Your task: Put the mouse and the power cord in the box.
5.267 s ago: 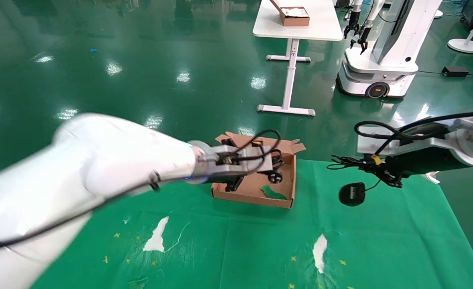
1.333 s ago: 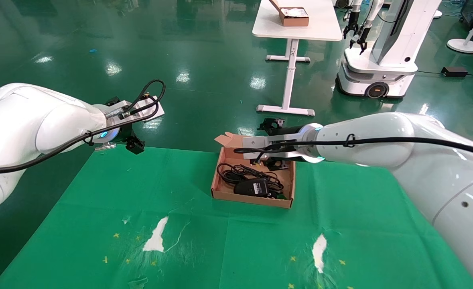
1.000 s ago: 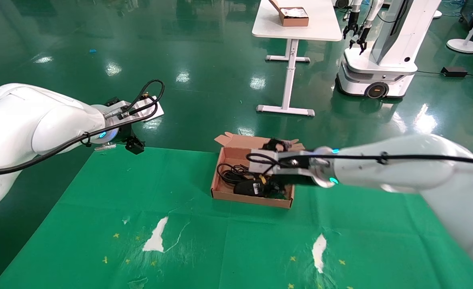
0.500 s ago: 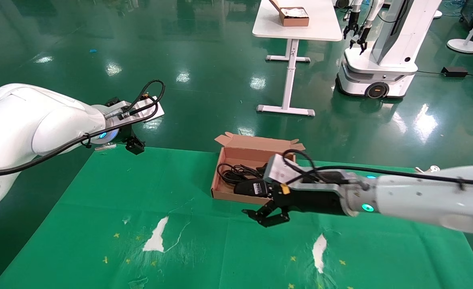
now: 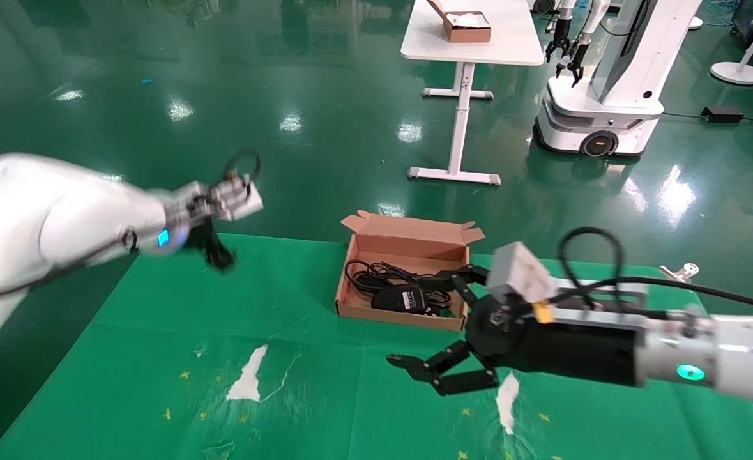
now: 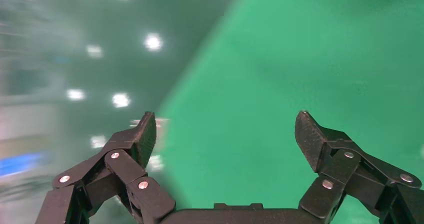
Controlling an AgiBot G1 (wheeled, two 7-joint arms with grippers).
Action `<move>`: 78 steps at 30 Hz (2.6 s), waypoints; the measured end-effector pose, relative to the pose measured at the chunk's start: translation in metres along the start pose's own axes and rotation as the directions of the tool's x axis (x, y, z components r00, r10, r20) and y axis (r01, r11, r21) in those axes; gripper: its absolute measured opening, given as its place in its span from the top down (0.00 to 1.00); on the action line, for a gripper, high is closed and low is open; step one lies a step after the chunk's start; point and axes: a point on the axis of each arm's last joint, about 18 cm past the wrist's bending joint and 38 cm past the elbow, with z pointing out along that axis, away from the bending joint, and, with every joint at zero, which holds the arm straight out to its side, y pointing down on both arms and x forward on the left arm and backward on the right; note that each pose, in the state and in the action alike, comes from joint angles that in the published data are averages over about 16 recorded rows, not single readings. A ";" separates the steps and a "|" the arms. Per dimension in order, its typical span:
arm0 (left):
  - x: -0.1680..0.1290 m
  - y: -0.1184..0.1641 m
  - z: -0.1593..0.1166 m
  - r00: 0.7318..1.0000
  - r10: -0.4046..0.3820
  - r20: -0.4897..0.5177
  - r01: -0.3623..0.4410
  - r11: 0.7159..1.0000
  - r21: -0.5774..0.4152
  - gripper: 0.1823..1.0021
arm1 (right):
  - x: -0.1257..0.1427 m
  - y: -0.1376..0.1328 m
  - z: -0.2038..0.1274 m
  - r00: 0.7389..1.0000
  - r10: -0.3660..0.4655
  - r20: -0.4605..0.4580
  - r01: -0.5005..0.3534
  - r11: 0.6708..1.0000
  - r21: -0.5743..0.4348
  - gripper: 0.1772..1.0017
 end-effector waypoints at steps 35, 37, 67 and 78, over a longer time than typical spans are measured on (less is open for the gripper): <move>0.121 0.062 -0.101 0.674 -0.094 -0.732 0.525 0.758 0.386 0.00 | -0.076 -0.055 -0.104 0.981 0.010 0.194 -0.053 0.974 0.219 0.00; 0.120 0.065 -0.114 0.666 -0.066 -0.743 0.540 0.730 0.419 0.00 | -0.076 -0.055 -0.104 0.981 0.010 0.194 -0.053 0.974 0.219 0.00; 0.099 0.105 -0.268 0.713 0.285 -0.640 0.526 0.386 0.758 0.00 | -0.076 -0.055 -0.105 0.981 0.010 0.194 -0.053 0.974 0.220 0.00; 0.100 0.103 -0.260 0.710 0.268 -0.651 0.530 0.404 0.745 0.00 | -0.076 -0.055 -0.104 0.981 0.011 0.194 -0.054 0.974 0.219 0.00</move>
